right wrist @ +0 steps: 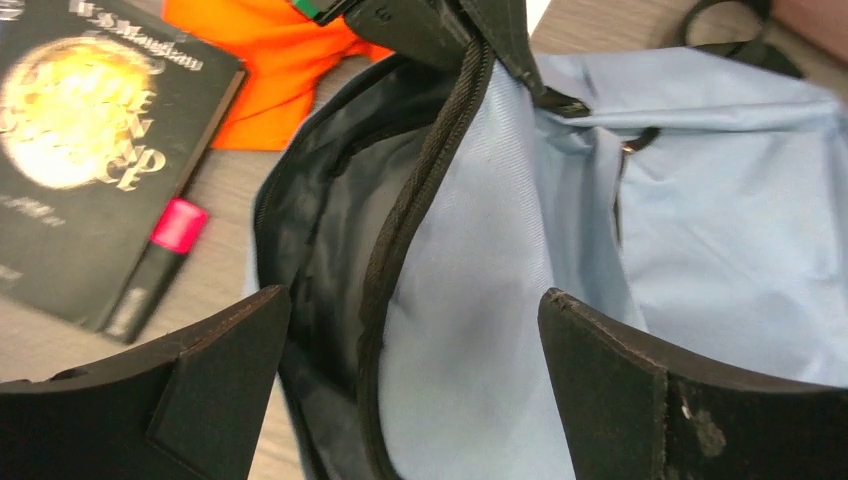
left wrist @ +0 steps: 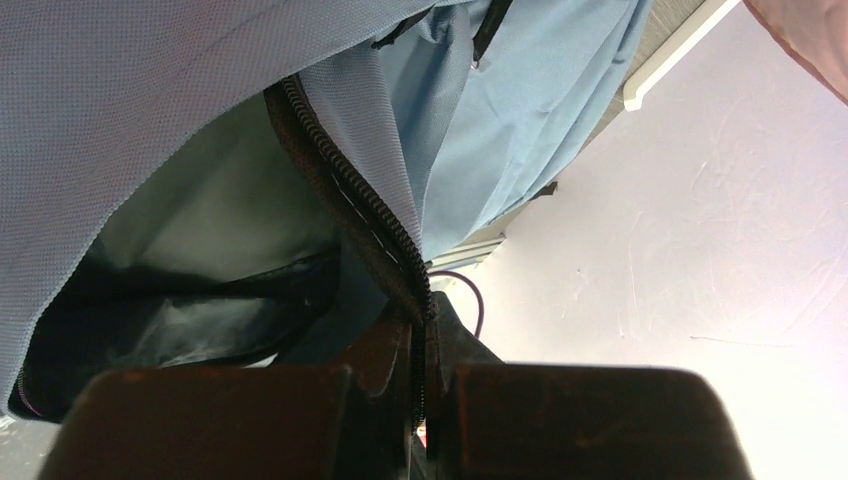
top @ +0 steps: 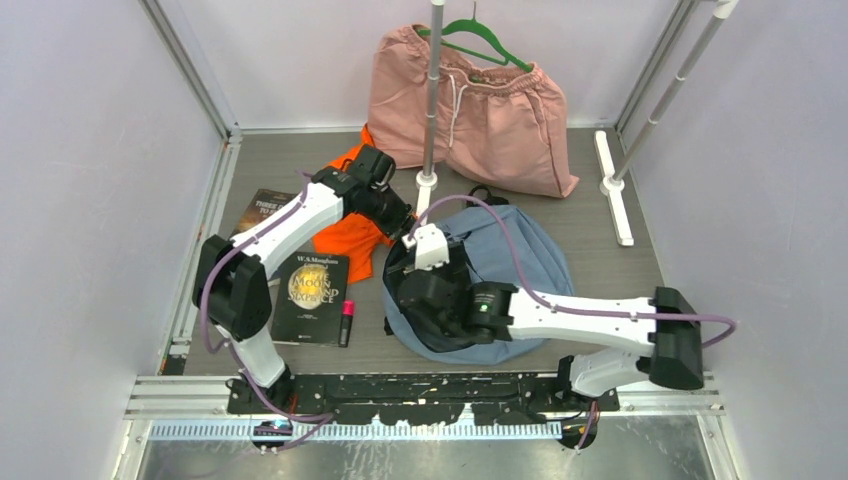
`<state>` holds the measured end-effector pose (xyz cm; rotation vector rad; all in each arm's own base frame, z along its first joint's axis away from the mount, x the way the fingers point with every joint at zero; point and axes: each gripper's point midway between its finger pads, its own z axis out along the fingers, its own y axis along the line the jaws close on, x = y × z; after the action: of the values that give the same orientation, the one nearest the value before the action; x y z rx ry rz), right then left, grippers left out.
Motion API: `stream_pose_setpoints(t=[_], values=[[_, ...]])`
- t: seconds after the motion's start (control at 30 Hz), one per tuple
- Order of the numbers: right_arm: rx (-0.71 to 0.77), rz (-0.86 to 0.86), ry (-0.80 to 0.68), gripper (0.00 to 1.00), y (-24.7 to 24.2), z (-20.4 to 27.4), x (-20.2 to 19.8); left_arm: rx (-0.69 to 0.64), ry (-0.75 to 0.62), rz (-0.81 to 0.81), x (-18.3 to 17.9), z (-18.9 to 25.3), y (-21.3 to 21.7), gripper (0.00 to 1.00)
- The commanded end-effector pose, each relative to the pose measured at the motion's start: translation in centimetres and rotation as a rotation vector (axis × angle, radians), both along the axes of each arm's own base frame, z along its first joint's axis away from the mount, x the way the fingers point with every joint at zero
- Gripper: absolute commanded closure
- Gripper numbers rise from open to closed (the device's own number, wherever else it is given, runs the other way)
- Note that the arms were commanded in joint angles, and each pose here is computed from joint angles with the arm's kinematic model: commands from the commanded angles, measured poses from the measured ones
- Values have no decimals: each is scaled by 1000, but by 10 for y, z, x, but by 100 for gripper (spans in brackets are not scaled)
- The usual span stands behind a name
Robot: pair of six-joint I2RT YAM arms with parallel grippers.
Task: Pack the student bag
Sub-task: Adjust the student bag at the center of the board.
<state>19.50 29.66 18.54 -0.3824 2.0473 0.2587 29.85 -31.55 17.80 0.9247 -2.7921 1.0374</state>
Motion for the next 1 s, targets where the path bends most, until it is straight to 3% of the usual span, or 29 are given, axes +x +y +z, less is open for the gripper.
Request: stream_pose_setpoints(t=[0.0,0.07,0.17,0.27,0.33,0.37,0.5,0.53,0.63,0.77,0.87,0.97], values=[[-135,-161,-124,1,-10,12,22,-54,-45,-1,-6,30,0,100],[-219,-218,-126,10,-16,1,25,-56,-54,0,-6,32,1,100],[-294,-256,-137,35,-21,-7,28,-55,-69,-1,-8,34,3,100],[-291,-276,-159,66,-26,-2,31,-52,-86,-14,-11,35,5,100],[-282,-300,-168,95,-32,7,37,-50,-112,-19,-11,38,8,100],[-272,-305,-171,99,-36,12,39,-48,-137,-25,-11,41,9,100],[-170,-346,-189,99,-55,45,46,-28,-285,-98,-3,57,13,99],[-114,-352,-174,99,-59,52,48,-13,-311,-113,-3,61,16,93],[26,-380,-150,99,-76,66,57,36,-382,-128,1,70,26,59],[103,-403,-133,99,-90,74,64,32,-472,-141,-4,82,36,18],[123,-386,-109,99,-89,69,66,41,-544,-132,-13,93,55,11],[125,-382,-100,99,-90,65,66,178,-553,-97,-29,90,102,10]])
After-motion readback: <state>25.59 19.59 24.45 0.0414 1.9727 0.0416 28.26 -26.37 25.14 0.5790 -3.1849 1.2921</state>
